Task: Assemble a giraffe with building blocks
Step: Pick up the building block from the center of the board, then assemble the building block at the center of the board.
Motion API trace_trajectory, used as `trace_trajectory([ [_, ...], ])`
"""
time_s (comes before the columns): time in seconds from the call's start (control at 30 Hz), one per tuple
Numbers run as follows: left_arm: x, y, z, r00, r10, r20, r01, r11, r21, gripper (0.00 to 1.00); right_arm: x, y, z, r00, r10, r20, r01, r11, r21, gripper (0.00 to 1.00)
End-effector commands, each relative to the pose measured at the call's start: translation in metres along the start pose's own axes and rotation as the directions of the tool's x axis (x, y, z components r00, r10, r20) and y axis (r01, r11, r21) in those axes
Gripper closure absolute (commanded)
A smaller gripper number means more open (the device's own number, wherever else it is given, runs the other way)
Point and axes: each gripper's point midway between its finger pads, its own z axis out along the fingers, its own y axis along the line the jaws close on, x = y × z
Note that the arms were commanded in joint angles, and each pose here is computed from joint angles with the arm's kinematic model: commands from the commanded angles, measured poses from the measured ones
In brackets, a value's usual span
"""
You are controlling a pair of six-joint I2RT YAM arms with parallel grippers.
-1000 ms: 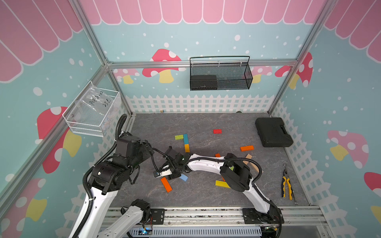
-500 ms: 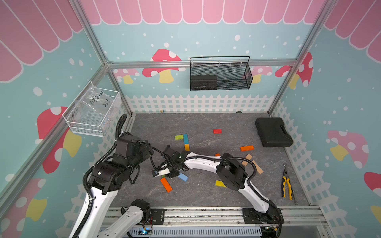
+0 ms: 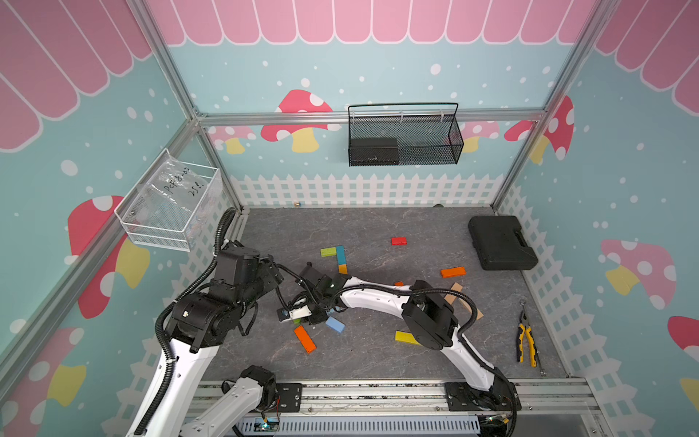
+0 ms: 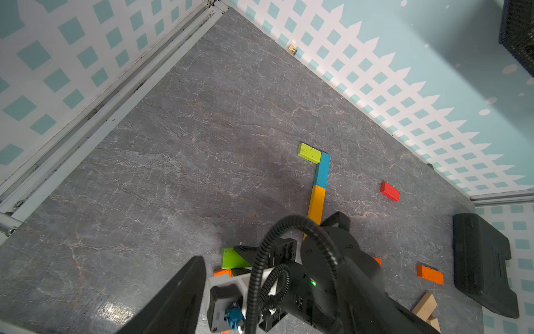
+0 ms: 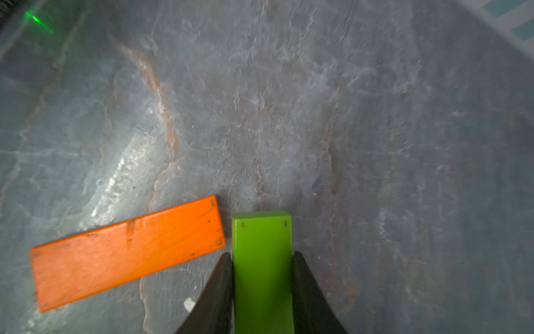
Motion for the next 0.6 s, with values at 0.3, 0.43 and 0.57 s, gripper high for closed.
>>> trace_trajectory([
  [0.3, 0.007, -0.012, 0.017, 0.999, 0.001, -0.039, 0.0, 1.0, 0.031, 0.26, 0.016, -0.029, -0.147, 0.994, 0.062, 0.088, -0.083, 0.96, 0.267, 0.96],
  [0.43, 0.023, -0.034, 0.036, 0.992, 0.024, -0.123, -0.012, 0.994, 0.104, 0.26, 0.09, -0.017, -0.15, 0.984, 0.172, -0.042, -0.152, 0.944, 0.293, 0.96],
  [0.57, 0.044, -0.06, 0.05, 0.978, 0.094, -0.184, -0.066, 0.986, 0.156, 0.26, 0.137, -0.006, -0.14, 0.963, 0.241, -0.119, -0.201, 0.939, 0.279, 0.96],
])
